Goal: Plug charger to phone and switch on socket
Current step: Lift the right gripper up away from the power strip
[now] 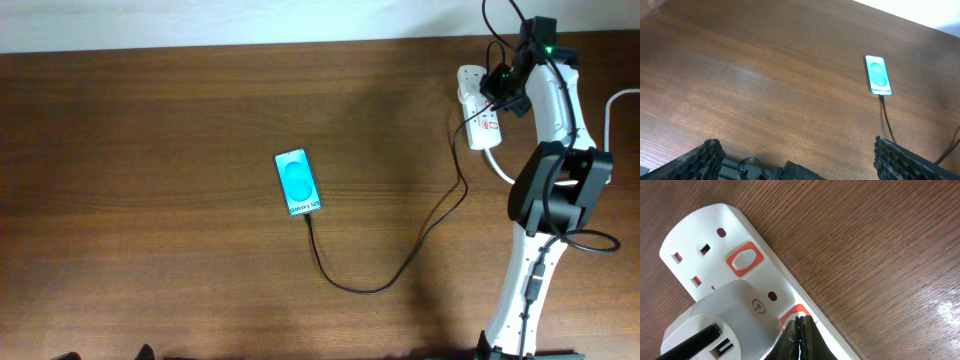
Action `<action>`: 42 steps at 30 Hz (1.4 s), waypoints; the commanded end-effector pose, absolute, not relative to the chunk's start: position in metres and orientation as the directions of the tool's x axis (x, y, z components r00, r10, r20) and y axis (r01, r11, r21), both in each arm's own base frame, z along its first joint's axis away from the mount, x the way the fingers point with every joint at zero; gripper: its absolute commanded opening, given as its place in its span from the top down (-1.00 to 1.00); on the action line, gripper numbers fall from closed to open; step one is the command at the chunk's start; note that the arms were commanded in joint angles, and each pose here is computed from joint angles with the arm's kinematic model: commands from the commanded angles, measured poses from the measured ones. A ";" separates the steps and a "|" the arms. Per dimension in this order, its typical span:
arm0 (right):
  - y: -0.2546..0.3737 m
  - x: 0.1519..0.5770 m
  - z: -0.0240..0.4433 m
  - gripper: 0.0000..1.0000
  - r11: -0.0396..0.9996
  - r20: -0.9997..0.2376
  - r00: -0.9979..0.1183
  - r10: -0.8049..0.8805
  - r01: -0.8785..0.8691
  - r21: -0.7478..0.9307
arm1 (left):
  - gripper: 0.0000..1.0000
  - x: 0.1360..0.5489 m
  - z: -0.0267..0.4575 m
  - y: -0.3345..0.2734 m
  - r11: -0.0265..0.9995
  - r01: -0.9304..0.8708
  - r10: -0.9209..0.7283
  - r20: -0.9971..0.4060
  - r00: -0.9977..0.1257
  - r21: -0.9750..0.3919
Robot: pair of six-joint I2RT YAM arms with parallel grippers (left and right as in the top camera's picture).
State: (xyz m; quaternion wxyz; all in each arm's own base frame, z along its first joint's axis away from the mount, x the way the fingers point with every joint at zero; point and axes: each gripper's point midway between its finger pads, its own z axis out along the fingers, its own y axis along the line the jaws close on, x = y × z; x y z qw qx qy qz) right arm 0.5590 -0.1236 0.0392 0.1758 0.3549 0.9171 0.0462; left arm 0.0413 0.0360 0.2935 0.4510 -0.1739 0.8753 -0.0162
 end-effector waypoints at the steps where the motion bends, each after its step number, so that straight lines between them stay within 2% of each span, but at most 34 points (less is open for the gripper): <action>1: -0.120 0.565 0.037 0.91 0.754 -0.296 -0.694 0.657 0.621 0.215 | -0.98 0.040 0.293 0.039 0.931 -0.311 -0.335 -0.785 -0.521 -0.191; 16: -0.105 0.564 0.015 0.91 0.767 -0.263 -0.720 0.642 0.610 0.200 | -0.98 0.040 0.293 0.039 0.931 -0.311 -0.335 -0.785 -0.521 -0.191; 20: -0.086 0.558 -0.002 0.91 0.779 -0.206 -0.752 0.626 0.597 0.191 | -0.98 0.040 0.293 0.039 0.931 -0.311 -0.335 -0.785 -0.521 -0.191; 25: -0.064 0.559 -0.008 0.91 0.802 -0.200 -0.777 0.597 0.567 0.189 | -0.98 0.040 0.293 0.039 0.931 -0.311 -0.335 -0.785 -0.521 -0.191; 28: -0.052 0.547 -0.028 0.91 0.797 -0.155 -0.783 0.602 0.578 0.176 | -0.98 0.040 0.293 0.039 0.931 -0.311 -0.335 -0.785 -0.521 -0.191; 31: -0.037 0.542 -0.042 0.91 0.795 -0.111 -0.796 0.595 0.564 0.223 | -0.98 0.040 0.293 0.039 0.931 -0.311 -0.335 -0.785 -0.521 -0.191; 42: 0.024 0.526 -0.045 0.91 0.820 -0.019 -0.839 0.545 0.527 0.225 | -0.99 0.040 0.293 0.039 0.931 -0.311 -0.335 -0.785 -0.521 -0.191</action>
